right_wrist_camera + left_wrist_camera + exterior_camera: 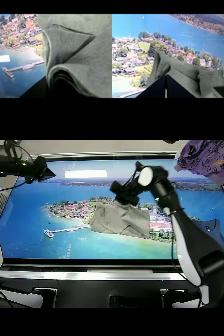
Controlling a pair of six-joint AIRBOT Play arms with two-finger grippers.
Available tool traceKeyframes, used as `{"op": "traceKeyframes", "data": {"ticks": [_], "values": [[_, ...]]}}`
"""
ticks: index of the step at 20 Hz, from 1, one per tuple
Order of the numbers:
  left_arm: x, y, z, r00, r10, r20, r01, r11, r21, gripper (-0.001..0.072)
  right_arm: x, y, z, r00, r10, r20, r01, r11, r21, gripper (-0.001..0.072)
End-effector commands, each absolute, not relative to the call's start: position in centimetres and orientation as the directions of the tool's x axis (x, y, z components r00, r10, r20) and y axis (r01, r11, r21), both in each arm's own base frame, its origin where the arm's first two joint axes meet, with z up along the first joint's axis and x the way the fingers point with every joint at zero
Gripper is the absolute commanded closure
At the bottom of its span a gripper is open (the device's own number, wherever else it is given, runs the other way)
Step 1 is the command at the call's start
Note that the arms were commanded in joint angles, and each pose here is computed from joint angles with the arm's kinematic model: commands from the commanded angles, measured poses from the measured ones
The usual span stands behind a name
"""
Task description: Fold the clothes and pants, and hang the long-sleeved shirts on hangers.
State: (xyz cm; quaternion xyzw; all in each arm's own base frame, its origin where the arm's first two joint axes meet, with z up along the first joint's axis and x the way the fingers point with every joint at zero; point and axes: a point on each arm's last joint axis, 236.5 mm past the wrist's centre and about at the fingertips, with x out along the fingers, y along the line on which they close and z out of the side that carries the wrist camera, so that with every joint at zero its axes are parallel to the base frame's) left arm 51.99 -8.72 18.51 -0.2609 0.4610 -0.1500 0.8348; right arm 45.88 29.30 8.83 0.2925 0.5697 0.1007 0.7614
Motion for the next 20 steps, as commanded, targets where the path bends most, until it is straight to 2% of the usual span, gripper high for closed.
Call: {"op": "traceKeyframes", "data": {"ticks": [1, 7, 20], "values": [[51.8, -7.7, 18.6, 0.532, -0.48, -0.698, -0.004, 0.822, -0.569, 0.0685, 46.9, 32.4, 6.4, 0.347, 0.505, -0.79, 0.211, 0.779, 0.59, 0.068], [51.7, -7.8, 18.5, 0.527, -0.481, -0.701, -0.005, 0.823, -0.568, 0.0685, 47.6, 33.4, 3.5, 0.324, 0.509, -0.797, 0.243, 0.77, 0.59, 0.068], [51.2, -7.9, 17.2, 0.495, -0.486, -0.721, -0.023, 0.822, -0.57, 0.0684, 44.1, 36.0, 1.6, 0.22, 0.506, -0.834, 0.208, 0.811, 0.546, 0.0678]]}}
